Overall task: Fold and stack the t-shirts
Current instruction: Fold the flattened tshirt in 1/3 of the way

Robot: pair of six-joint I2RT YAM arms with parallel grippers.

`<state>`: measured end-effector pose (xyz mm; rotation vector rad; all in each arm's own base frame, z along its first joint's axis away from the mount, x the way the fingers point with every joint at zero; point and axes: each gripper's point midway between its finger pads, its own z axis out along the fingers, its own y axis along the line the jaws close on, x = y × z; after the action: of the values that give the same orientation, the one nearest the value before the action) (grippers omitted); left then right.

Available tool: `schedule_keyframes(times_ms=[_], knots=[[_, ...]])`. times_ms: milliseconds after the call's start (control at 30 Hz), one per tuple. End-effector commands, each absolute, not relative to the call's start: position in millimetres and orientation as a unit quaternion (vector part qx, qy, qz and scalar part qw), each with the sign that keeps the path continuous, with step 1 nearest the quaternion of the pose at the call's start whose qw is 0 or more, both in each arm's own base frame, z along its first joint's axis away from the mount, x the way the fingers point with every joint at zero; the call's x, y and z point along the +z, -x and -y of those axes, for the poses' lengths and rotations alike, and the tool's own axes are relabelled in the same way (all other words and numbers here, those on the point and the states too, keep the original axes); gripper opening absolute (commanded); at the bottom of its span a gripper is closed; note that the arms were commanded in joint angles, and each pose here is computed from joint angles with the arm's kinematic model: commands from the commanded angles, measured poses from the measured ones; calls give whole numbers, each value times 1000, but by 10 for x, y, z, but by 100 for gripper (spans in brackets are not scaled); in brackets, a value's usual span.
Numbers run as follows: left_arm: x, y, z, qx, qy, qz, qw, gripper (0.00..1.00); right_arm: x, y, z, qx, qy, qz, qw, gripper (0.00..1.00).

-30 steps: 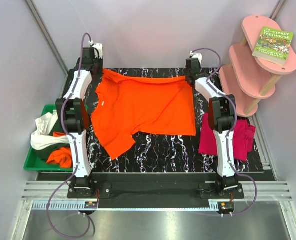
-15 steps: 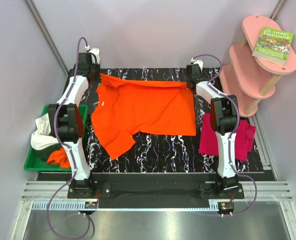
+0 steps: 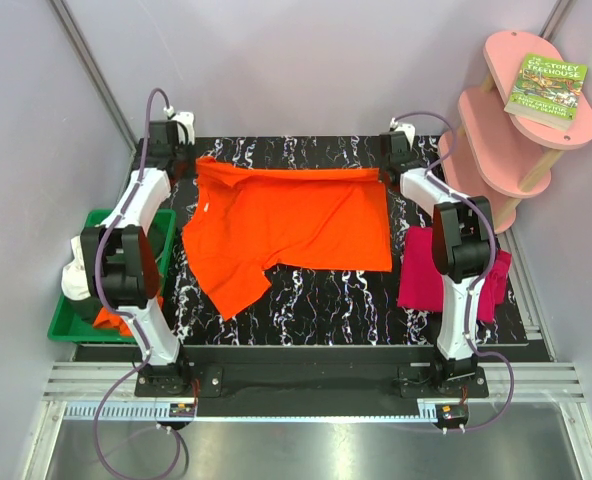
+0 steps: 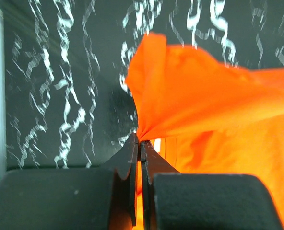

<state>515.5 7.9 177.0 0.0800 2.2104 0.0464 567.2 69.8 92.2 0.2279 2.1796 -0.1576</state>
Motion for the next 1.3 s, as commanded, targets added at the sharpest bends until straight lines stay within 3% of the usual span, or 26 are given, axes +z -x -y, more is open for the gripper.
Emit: schedule_keyframes(times_ms=[0, 567, 1267], knots=[[1810, -5081, -120, 24, -25, -885, 464, 0, 1006, -5577, -671, -59, -106, -877, 465, 0], [1169, -4835, -97, 23, -27, -925, 378, 0, 620, -5336, -754, -33, -133, -902, 409, 0], [988, -4707, -202, 52, -36, -941, 334, 0, 409, -5019, -804, -25, -155, -918, 365, 0]])
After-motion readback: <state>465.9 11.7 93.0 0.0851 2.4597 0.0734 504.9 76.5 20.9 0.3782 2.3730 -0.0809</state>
